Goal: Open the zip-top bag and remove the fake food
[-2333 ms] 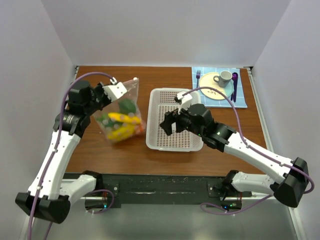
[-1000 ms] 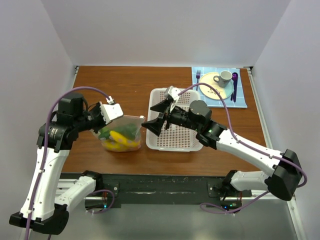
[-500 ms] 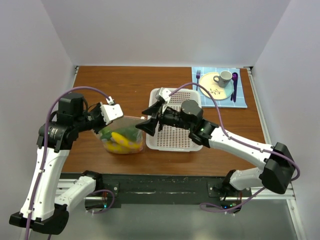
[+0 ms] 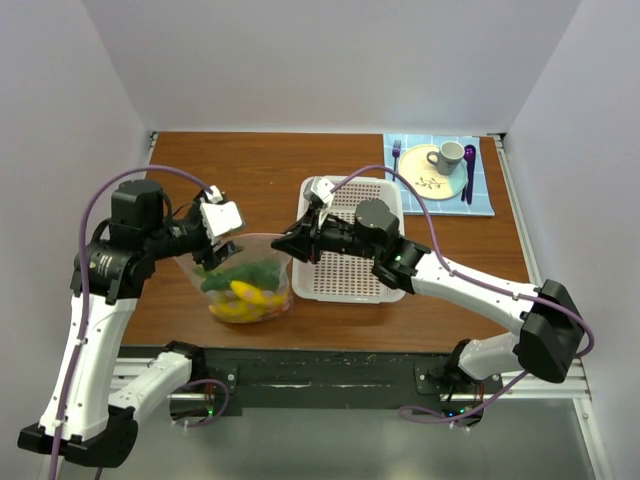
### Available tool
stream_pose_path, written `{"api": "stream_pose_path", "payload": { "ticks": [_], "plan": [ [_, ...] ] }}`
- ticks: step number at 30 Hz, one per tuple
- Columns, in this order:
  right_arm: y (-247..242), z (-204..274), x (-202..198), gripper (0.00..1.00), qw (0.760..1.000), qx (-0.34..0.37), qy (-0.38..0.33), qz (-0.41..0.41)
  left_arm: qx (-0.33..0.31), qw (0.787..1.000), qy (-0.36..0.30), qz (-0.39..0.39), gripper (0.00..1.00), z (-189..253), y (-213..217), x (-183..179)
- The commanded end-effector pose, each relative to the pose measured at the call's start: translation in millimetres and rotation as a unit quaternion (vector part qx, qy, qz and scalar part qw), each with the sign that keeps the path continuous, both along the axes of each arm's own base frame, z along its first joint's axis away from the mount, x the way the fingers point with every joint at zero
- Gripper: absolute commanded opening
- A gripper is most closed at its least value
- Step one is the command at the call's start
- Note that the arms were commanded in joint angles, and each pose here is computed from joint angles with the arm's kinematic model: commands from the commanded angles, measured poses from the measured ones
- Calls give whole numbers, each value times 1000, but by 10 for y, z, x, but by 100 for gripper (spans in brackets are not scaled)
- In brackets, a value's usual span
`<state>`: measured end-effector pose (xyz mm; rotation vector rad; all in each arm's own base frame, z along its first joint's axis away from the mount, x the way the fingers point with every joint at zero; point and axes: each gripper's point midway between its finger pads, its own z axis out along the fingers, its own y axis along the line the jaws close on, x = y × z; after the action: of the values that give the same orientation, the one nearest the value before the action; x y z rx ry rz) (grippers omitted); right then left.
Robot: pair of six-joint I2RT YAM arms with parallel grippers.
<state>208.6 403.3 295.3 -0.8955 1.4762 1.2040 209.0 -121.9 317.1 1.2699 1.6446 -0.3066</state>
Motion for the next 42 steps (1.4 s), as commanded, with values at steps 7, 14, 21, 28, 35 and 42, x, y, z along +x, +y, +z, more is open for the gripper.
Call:
{"api": "stream_pose_path", "payload": {
  "ticks": [7, 14, 21, 28, 35, 42],
  "plan": [
    [162, 216, -95, 11, 1000, 13, -10, 25, -160, 977, 8, -142, 76, 597, -614, -115],
    [137, 266, -101, 0, 1000, 7, -21, 22, -118, 974, 70, -178, 73, 104, -685, -174],
    [104, 333, -114, 0, 999, -1, -34, 24, -66, 981, 72, -167, 46, -112, -599, -91],
    [72, 328, -113, 6, 999, -14, -40, 21, -60, 984, 49, -161, 19, -46, -574, -59],
    [-56, 103, -124, 99, 999, -39, -23, 3, -55, 987, 28, -151, 1, 33, -538, -54],
    [-153, 72, -177, 99, 999, -30, -27, -2, -65, 986, 24, -152, 0, 144, -538, -120]
  ]
}}
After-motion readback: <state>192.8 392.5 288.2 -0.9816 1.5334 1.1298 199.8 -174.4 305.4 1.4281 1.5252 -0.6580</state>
